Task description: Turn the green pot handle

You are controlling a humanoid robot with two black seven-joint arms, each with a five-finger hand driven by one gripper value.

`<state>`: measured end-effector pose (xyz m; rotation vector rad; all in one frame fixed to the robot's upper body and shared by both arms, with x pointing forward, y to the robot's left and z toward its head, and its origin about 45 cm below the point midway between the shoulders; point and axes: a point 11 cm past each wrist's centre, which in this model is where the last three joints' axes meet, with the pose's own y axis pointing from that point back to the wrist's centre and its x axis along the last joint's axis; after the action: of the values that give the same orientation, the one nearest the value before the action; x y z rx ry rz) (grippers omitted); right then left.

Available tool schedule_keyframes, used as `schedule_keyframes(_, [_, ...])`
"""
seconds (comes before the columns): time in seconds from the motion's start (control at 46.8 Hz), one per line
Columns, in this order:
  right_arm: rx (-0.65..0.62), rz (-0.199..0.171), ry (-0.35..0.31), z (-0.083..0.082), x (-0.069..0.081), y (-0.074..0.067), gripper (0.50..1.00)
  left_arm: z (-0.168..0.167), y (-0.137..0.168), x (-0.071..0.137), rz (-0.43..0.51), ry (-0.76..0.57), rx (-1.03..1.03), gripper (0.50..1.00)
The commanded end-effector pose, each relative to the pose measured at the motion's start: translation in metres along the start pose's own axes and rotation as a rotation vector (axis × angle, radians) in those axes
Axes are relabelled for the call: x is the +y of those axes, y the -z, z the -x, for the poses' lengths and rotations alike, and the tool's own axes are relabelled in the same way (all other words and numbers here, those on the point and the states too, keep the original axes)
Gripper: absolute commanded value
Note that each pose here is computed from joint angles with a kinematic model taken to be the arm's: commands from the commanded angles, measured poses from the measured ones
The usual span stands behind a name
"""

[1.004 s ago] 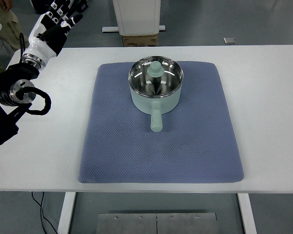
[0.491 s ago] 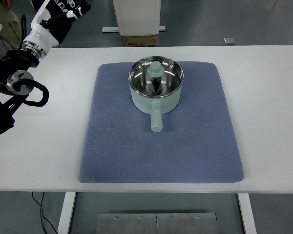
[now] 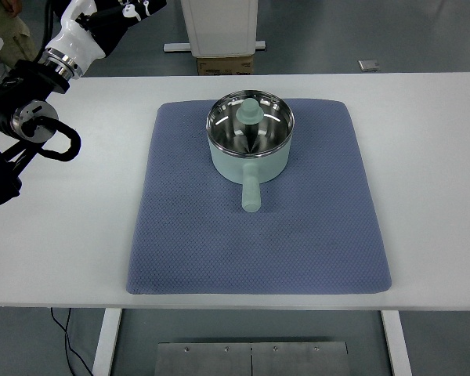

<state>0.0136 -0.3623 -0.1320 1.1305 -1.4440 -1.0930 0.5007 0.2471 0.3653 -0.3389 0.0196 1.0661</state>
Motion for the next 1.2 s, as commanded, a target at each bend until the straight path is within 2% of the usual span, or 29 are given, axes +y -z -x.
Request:
schedule_keyframes(0.0, [0.0, 0.0, 0.0, 0.0, 0.0, 0.0, 1.0, 0.004, -0.003, -0.002, 0.005, 0.014, -0.002, 1.0])
schedule_keyframes(0.385, [0.0, 0.0, 0.0, 0.0, 0.0, 0.0, 1.0, 0.035, -0.02, -0.015, 0.026, 0.124, -0.07, 1.0])
schedule_keyframes(0.598, [0.0, 0.0, 0.0, 0.0, 0.0, 0.0, 1.0, 0.044, -0.033, -0.014, 0.037, 0.18, -0.116, 1.0])
schedule_keyframes(1.175, [0.0, 0.0, 0.0, 0.0, 0.0, 0.0, 1.0, 0.079, -0.043, -0.017, 0.028, 0.358, -0.257, 1.0])
